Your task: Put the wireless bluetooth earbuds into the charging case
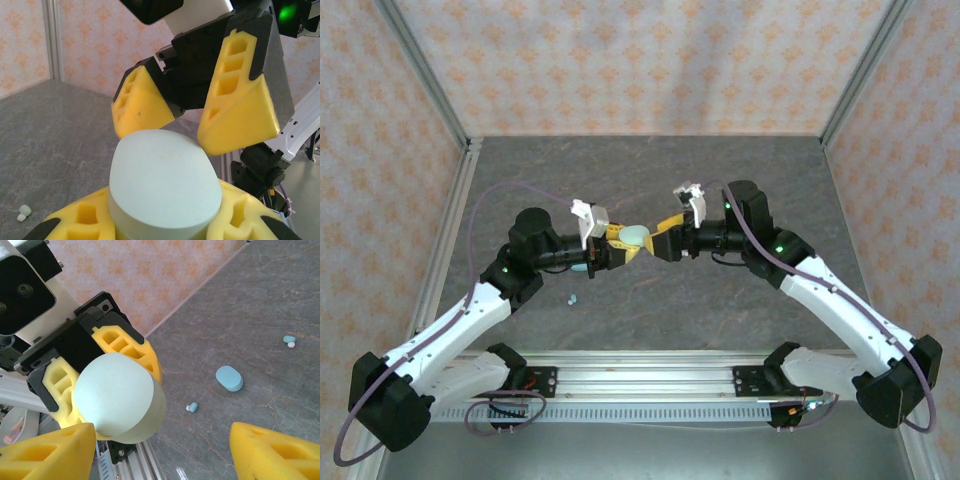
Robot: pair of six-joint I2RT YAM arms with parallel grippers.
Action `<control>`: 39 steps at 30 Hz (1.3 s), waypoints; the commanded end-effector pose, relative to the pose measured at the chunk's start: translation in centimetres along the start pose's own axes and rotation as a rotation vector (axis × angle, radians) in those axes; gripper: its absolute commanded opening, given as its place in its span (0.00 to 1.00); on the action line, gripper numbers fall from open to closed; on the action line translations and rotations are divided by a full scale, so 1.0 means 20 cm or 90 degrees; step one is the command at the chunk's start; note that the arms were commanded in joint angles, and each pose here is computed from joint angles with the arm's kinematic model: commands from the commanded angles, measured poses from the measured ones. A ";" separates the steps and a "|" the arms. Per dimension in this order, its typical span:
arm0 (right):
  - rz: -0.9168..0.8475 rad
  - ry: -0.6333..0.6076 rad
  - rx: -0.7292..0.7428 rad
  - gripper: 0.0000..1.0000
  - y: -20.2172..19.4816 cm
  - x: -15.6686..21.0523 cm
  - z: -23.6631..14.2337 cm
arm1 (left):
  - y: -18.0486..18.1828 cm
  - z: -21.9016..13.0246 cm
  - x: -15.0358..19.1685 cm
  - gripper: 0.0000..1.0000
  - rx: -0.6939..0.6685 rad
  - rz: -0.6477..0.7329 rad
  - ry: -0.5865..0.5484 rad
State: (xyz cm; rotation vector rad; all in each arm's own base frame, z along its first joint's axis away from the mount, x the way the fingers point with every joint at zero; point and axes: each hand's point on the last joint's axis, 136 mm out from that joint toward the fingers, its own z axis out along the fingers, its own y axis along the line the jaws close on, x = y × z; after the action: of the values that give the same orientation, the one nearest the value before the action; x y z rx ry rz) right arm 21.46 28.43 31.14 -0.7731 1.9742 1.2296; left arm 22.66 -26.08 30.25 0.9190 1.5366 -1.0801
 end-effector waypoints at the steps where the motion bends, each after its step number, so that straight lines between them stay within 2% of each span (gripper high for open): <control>1: -0.032 0.009 -0.019 0.71 0.02 0.01 0.02 | -0.03 -0.02 -0.07 0.15 0.011 0.009 -0.015; 10: -0.038 -0.011 0.006 0.70 0.00 -0.07 0.04 | -0.04 -0.02 -0.06 0.15 0.016 0.009 -0.013; 24: -0.043 0.009 -0.030 0.74 0.05 0.03 0.00 | -0.04 -0.03 -0.06 0.15 0.016 0.009 -0.011; 31: -0.053 0.025 -0.047 0.75 0.05 0.03 0.05 | -0.05 -0.04 -0.07 0.15 0.013 0.010 -0.009; 39: -0.061 0.012 -0.012 0.73 0.01 -0.02 0.06 | -0.05 -0.04 -0.06 0.15 0.015 0.008 -0.007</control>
State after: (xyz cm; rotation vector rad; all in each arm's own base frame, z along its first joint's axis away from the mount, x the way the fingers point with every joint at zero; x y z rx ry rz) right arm 21.23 29.49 29.61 -0.8733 1.9785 1.2359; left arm 22.57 -25.65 29.88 0.9111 1.5688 -1.0815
